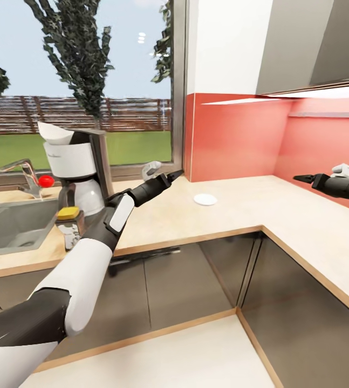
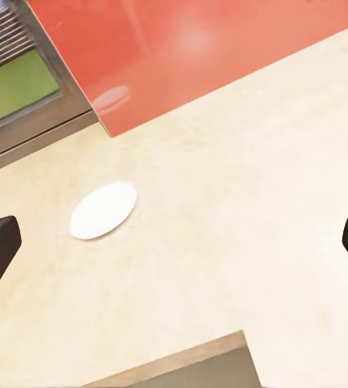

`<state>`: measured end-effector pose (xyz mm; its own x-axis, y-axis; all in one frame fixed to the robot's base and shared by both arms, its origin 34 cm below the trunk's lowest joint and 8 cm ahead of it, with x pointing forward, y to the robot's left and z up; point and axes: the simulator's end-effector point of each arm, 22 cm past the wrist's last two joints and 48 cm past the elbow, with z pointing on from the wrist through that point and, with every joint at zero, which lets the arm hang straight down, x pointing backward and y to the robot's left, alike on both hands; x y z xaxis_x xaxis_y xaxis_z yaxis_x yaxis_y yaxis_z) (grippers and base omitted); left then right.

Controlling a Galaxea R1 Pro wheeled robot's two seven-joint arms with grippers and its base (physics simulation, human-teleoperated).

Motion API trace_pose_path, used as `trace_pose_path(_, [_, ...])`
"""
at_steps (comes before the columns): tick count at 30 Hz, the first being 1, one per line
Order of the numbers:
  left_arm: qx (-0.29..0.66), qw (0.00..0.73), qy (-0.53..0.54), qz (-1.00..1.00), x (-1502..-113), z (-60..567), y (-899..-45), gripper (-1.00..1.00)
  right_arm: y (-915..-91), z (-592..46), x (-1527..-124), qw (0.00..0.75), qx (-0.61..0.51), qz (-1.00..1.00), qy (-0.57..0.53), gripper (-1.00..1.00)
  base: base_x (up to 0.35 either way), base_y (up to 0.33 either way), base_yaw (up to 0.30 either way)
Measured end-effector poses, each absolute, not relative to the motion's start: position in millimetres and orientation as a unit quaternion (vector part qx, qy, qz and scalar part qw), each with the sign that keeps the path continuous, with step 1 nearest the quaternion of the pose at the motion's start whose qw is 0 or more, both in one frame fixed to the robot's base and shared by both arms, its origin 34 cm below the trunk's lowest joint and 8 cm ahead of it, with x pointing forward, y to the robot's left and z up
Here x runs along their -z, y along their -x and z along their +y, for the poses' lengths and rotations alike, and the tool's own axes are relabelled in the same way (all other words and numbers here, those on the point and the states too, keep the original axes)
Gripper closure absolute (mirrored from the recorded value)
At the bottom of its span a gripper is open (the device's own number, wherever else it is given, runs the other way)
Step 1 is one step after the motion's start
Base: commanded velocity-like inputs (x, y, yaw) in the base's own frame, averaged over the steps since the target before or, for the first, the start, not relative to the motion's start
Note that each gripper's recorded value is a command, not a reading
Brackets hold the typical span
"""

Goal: Set up a coffee station on the kitchen countertop: keep the coffee maker on the countertop, move the bottle of coffee from the kitchen shelf to the counter next to the coffee maker, place a paper coffee filter on top of the coffee maker, put the saucer next to the coffee maker with the coffee cup on the saucer, and place the electric kettle next to the coffee maker.

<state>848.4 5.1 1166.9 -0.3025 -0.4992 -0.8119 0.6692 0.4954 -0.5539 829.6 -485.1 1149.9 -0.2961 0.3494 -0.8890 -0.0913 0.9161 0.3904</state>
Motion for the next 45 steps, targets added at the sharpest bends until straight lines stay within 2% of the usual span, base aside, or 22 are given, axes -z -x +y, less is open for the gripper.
trace_pose_path(9, [0.498,0.587,-0.067,0.635,-1166.7,5.3,-848.6,-1.00,-829.8,-485.1,-1149.9,0.588,-0.188,0.783,-0.083,-1.00,0.242,-0.077,0.000])
trace_pose_path(28, [0.498,0.586,-0.067,0.636,-1166.5,4.9,-848.6,-1.00,-829.9,-485.1,-1149.4,0.587,-0.187,0.783,-0.082,-1.00,0.028,-0.005,0.000])
trace_pose_path(45, [0.498,0.586,-0.067,0.635,-1167.1,5.0,-848.4,-1.00,-829.9,-485.4,-1148.9,0.587,-0.187,0.784,-0.082,-1.00,0.202,0.000,0.000])
